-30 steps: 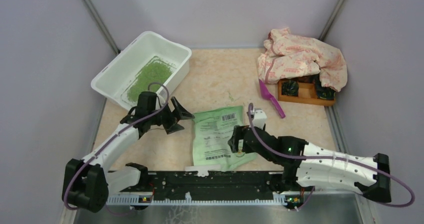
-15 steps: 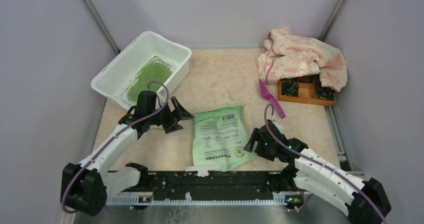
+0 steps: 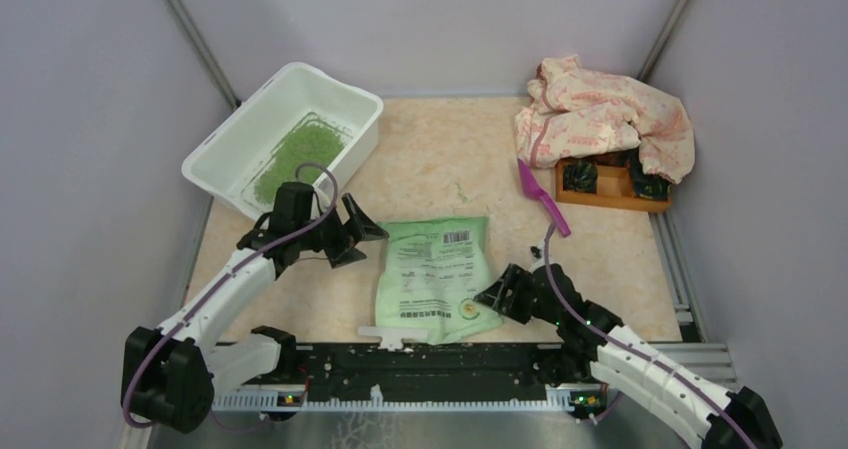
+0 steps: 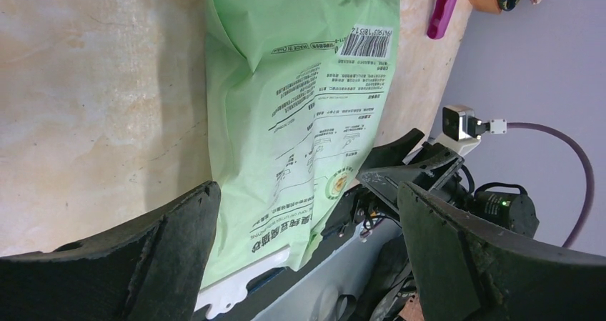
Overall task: Fill the litter box with clean litter
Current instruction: Pick up the cat litter bag at the center of the board.
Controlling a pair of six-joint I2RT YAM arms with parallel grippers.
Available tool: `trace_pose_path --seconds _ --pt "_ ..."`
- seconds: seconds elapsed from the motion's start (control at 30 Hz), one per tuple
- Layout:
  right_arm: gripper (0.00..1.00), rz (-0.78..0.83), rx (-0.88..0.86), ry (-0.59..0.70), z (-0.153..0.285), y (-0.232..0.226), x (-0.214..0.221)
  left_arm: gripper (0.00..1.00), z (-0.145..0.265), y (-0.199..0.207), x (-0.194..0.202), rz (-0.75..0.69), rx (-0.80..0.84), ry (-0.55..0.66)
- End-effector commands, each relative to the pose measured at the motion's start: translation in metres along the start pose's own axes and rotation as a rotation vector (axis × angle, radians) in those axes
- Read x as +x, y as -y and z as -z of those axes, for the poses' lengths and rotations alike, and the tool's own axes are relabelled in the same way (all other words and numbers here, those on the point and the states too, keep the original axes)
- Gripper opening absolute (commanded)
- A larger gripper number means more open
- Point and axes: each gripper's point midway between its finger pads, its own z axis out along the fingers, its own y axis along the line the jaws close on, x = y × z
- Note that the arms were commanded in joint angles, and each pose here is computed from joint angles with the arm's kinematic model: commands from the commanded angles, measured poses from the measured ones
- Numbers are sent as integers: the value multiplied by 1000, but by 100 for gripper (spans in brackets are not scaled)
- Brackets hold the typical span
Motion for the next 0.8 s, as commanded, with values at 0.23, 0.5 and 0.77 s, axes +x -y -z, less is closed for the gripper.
trace_pose_path --seconds 0.23,0.5,0.77 --pt "0 149 -265 -5 5 -68 -13 99 10 11 2 -37 29 10" --pt "0 99 -464 45 33 -143 -73 99 41 32 -18 -112 16 128" --pt "0 -64 -621 88 56 -173 -143 99 53 14 -20 -72 -28 116"
